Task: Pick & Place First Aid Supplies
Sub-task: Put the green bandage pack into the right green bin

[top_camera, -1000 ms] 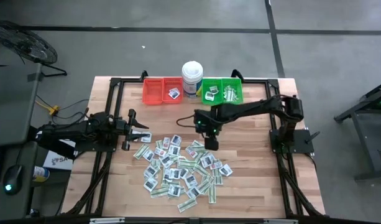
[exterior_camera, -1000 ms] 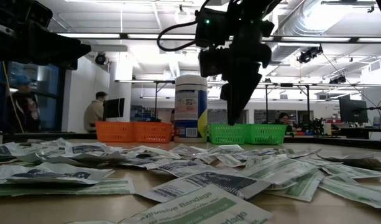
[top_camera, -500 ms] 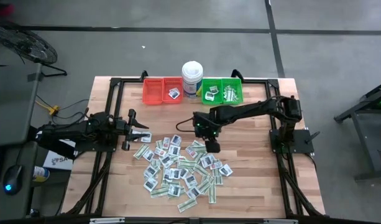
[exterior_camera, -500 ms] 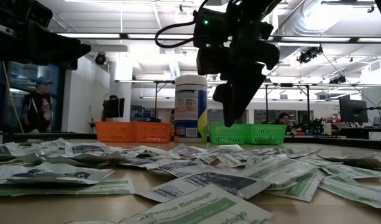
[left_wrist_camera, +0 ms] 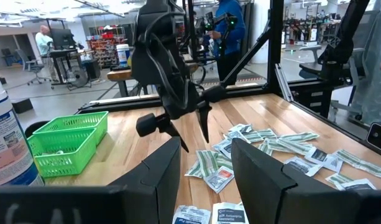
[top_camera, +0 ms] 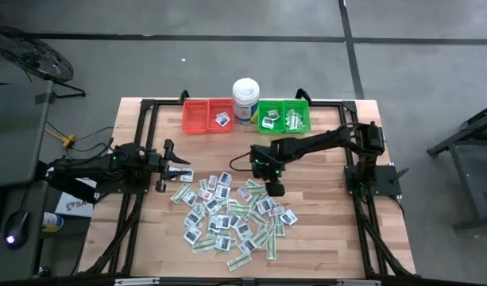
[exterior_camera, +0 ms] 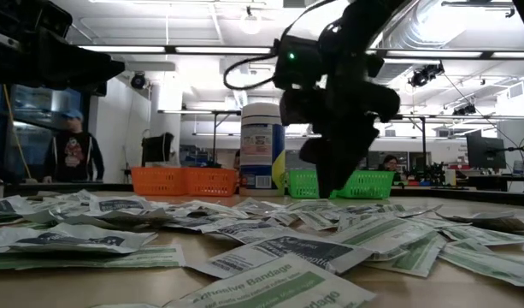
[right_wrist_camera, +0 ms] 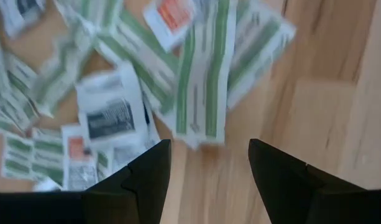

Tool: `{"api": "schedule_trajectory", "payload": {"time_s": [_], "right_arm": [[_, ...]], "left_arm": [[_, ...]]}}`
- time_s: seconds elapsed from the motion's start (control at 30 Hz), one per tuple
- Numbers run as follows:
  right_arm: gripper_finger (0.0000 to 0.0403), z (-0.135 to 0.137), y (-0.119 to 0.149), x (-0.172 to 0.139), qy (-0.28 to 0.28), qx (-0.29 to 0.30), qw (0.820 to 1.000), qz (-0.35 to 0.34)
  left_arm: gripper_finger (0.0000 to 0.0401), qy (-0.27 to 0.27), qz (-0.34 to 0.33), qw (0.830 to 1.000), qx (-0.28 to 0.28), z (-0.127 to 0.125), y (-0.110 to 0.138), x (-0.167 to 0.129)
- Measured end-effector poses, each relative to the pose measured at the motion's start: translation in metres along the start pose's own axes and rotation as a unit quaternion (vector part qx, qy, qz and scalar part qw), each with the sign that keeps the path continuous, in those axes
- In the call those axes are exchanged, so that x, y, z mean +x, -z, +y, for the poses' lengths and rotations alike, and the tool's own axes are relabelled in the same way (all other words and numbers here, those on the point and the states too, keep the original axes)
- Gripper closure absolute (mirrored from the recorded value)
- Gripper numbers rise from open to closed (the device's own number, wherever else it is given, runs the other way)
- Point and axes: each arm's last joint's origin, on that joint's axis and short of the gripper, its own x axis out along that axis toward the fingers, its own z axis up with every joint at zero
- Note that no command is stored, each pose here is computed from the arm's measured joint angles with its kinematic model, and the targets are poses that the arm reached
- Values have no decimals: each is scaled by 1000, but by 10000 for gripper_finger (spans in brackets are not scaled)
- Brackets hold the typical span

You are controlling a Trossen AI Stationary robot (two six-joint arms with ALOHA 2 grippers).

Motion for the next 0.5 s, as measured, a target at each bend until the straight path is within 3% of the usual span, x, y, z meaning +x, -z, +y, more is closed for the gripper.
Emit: {"api": "schedule_trajectory", "payload": {"time_s": [0.5], "right_arm": [[194,-3,-4,7,-30,5,999,-23]], "left_arm": [[261,0,0,1000,0,0,0,0]]}}
